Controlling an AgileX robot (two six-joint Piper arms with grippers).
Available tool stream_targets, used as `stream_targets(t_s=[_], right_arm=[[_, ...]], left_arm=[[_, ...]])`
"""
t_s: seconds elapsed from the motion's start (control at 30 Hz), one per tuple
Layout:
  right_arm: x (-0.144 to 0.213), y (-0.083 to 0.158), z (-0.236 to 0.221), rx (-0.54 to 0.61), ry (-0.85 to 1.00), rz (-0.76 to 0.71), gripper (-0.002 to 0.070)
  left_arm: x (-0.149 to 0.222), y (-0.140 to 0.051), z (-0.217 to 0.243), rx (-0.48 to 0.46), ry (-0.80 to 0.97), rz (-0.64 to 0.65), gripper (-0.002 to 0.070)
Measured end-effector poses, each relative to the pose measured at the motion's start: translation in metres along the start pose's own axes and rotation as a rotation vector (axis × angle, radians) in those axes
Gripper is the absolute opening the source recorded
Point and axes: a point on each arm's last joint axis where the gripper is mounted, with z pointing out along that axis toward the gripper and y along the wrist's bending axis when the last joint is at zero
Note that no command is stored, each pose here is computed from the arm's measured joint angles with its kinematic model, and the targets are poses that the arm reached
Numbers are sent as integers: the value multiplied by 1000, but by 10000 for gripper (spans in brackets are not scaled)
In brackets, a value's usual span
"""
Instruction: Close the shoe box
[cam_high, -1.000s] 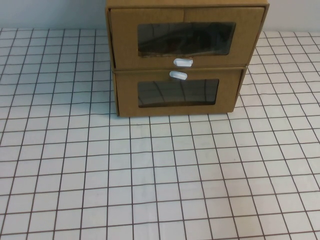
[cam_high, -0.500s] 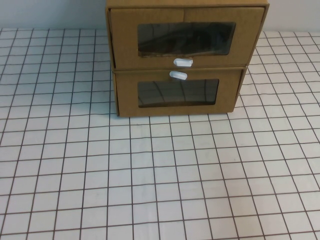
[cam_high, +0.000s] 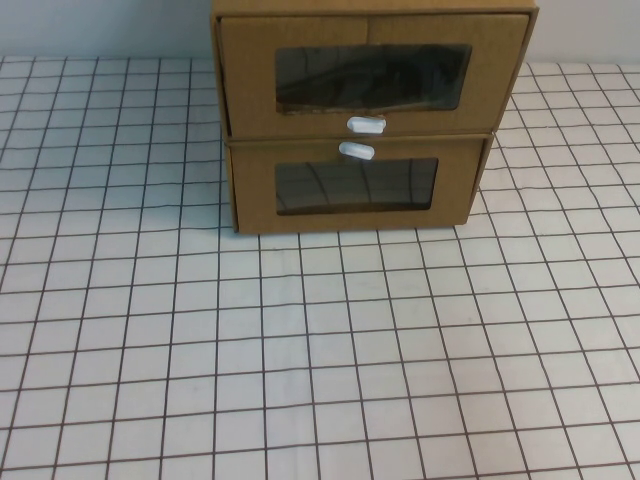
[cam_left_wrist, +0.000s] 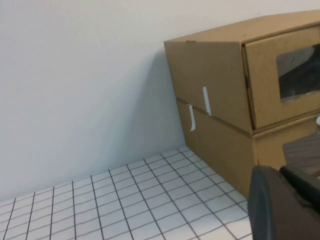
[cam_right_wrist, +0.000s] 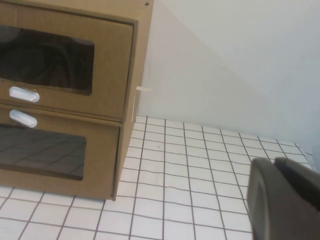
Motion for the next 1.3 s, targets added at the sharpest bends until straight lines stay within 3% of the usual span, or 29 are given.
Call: stream_targets(t_s=[0.23, 0.47, 1.3], right_arm=[[0, 0, 0, -2, -1, 0, -14], [0, 0, 0, -2, -1, 0, -14], [-1, 2, 0, -18, -7, 0, -14]], left_arm=[[61, -13, 4, 20, 146, -40, -5], [86, -17, -4, 33, 334, -109, -5], [91, -16, -6, 16, 394, -85, -5]])
